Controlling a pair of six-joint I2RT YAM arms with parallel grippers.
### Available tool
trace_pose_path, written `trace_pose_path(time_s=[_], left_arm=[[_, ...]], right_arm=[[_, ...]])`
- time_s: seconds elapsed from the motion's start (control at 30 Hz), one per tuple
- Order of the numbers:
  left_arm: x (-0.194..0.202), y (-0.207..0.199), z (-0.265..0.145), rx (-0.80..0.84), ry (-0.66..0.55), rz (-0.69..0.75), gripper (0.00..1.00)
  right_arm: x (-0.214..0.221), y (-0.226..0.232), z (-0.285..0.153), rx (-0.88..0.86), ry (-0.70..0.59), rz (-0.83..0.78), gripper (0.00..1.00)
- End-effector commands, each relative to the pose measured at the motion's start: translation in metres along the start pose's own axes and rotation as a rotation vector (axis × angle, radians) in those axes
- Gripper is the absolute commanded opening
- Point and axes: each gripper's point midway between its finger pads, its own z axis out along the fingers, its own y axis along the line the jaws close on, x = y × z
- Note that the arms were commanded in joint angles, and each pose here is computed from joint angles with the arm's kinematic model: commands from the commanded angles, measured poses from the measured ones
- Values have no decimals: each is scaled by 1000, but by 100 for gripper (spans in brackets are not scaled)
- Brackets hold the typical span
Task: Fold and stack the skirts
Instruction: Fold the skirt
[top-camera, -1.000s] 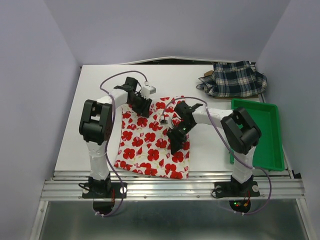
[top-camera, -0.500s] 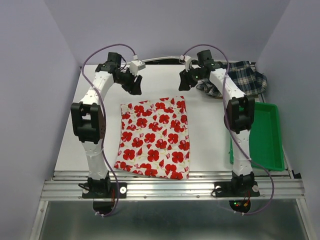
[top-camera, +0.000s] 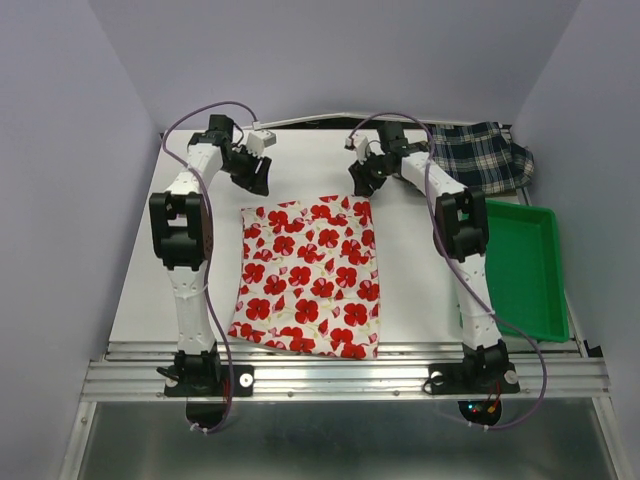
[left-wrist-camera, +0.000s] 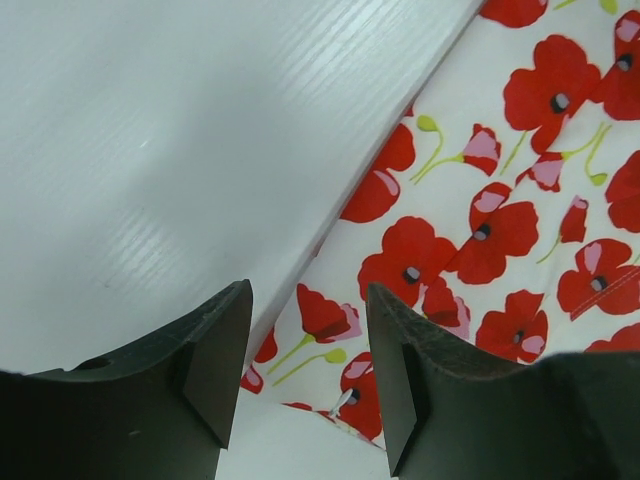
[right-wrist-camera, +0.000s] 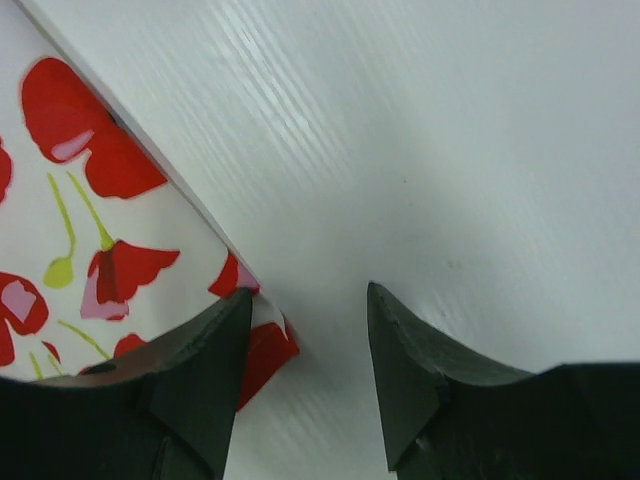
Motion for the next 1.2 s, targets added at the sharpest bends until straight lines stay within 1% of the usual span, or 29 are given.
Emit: trace_pose_path(time_s=[0.0,0.07,0.1,0.23,0.43,0.5,0.6,0.67,0.73,0.87,0.93,0.97,1.0,1.03,1.13,1.17], left_arm=[[1,12,-11,-52,31,36,60],[12,14,-7,-49,71,61,60],[22,12,-3,-28,102,58,60],[40,11,2,-19,157,67,61],[52,14,3,-27,192,69,59],[55,13,3,-19,201,74,58],[61,16,7,-30,216,67,52],[64,18,10,-31,228,64,48],[69,19,14,-19,244,53,47],[77,18,19,-3,264,43,46],[77,19,20,-9,262,42,46],[78,19,22,-8,264,37,45],[77,19,22,-8,262,36,44],[78,19,22,-6,261,36,43],[77,20,23,-8,257,37,35],[76,20,23,-6,256,37,33]], right_arm=[[14,11,5,-63,10,-93,55],[21,19,6,-104,23,-94,53],[22,23,5,-120,26,-94,50],[23,32,2,-166,25,-96,48],[21,31,2,-169,28,-106,47],[15,30,-1,-167,14,-114,45],[11,32,-2,-180,0,-120,41],[14,34,-2,-194,9,-124,37],[19,37,0,-210,26,-120,36],[21,40,-2,-224,34,-120,38],[18,40,-5,-221,32,-102,43],[12,36,-6,-201,21,-103,50],[8,34,-7,-188,13,-100,54],[3,32,-8,-177,4,-84,56],[-15,25,-12,-150,-37,-103,61],[-16,24,-11,-148,-41,-107,68]])
